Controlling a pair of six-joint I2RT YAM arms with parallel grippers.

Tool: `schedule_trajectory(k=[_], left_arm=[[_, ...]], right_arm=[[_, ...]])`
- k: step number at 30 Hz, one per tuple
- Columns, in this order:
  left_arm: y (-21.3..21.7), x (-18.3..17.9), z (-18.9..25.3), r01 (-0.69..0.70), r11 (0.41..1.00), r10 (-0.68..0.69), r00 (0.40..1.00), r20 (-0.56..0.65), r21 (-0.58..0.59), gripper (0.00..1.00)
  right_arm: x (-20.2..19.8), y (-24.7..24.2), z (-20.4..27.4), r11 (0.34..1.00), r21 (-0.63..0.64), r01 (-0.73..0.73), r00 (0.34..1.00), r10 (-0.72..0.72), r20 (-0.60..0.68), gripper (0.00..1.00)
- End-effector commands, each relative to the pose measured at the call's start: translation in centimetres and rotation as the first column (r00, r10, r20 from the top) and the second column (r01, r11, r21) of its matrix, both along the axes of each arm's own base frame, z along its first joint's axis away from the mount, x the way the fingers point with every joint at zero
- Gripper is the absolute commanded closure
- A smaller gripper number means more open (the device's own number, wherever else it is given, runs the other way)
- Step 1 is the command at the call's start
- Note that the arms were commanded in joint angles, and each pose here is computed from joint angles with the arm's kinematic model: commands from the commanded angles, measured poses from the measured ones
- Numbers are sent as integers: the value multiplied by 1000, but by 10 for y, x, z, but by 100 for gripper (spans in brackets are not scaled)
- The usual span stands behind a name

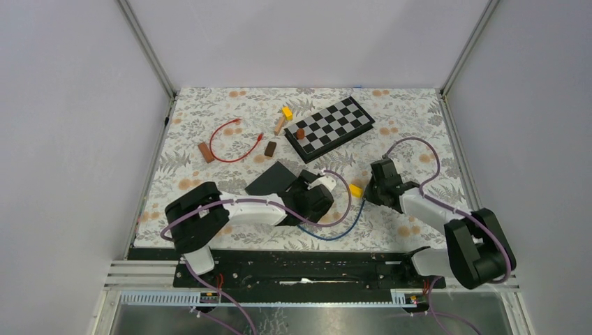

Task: Insert the plug into the switch port
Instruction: Pick up the connector from the center of the board.

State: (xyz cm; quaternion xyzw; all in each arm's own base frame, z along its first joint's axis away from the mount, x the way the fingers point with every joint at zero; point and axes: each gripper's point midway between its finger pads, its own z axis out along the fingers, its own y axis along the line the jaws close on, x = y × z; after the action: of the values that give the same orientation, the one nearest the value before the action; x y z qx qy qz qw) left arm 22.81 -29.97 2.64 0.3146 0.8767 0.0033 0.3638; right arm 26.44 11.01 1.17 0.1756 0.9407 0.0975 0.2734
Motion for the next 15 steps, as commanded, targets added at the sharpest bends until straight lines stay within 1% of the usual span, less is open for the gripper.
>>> schedule_trajectory(k=[1,5,8,11,13,15], left_arm=[[-9,-23,-33,114,993,-112,982,-152,9,15],[-25,-23,-35,195,981,-192,967,-166,0,15],[-36,-15,-28,211,978,-207,967,-148,10,15],[-43,-6,-5,174,984,-176,979,-102,-24,14],[-41,0,15,114,992,-117,991,-63,-57,8],[-36,1,38,57,992,-61,998,-34,-109,6]], right_arm=[[-8,-10,17,1000,-19,23,997,-22,69,100],[-17,-8,37,998,55,24,990,-31,137,100],[-22,-3,50,994,107,11,984,-30,173,100],[-26,-2,57,992,124,4,982,-27,189,100],[-28,-3,59,992,126,4,981,-28,192,100],[-29,-4,59,992,127,5,980,-30,195,100]])
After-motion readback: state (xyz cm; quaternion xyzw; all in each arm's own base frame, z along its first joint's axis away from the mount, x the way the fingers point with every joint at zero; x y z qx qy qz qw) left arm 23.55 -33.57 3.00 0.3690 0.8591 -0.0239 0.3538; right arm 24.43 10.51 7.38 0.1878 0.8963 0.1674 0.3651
